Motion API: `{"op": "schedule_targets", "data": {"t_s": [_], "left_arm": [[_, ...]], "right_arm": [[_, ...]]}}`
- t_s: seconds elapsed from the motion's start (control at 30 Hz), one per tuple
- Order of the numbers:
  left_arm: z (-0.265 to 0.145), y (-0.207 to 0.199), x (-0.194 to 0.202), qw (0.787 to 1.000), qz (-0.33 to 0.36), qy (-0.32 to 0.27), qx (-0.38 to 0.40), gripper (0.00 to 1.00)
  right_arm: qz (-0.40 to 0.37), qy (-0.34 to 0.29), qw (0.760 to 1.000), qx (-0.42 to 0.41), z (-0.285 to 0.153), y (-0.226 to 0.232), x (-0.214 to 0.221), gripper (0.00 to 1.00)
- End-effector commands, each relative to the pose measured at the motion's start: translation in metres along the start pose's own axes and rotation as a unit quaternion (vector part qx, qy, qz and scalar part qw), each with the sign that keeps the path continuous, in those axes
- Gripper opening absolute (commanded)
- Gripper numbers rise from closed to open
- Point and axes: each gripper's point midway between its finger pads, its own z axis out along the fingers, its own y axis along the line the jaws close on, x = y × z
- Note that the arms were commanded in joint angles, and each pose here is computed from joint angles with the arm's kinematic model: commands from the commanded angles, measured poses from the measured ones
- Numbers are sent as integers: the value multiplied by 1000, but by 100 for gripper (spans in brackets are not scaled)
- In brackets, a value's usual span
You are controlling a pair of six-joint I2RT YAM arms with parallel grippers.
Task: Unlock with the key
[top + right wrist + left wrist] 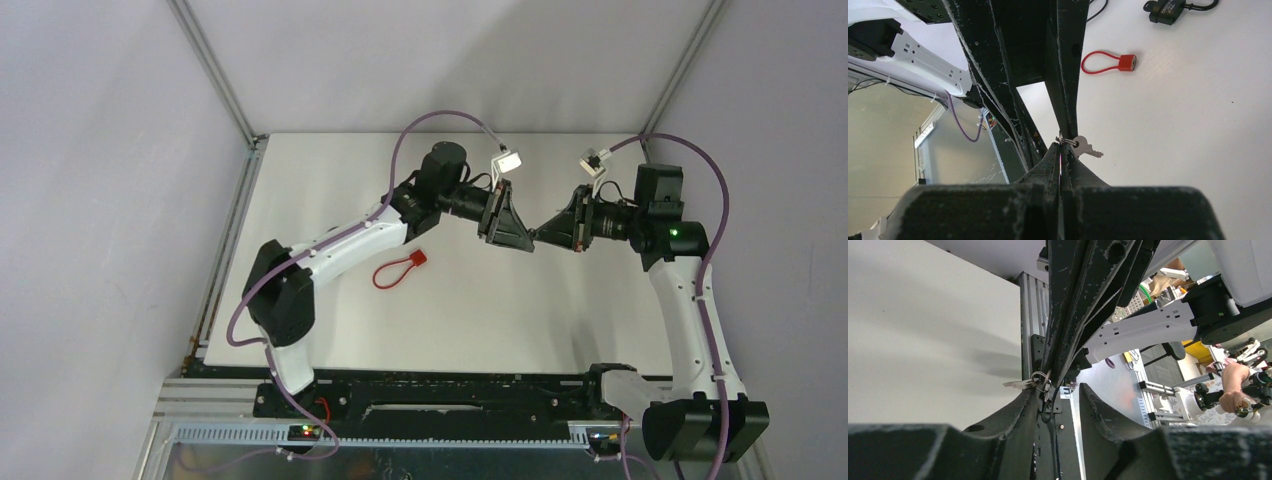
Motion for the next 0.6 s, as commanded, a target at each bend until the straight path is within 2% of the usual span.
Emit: {"op": "schedule_targets", "data": {"t_s": [0.0, 0.3, 0.57], "left_arm": [[-1, -17, -28, 999, 30, -25, 22, 37], [0, -22, -27, 999, 21, -30, 41, 14], [-2, -24, -22, 998, 29, -26, 41, 0]], "right_arm": [[-19, -15, 1000, -10, -3, 9, -7, 0], [-16, -19, 1000, -5, -4, 7, -7, 0], [-16, -24, 1000, -2, -5, 5, -6, 0]]}}
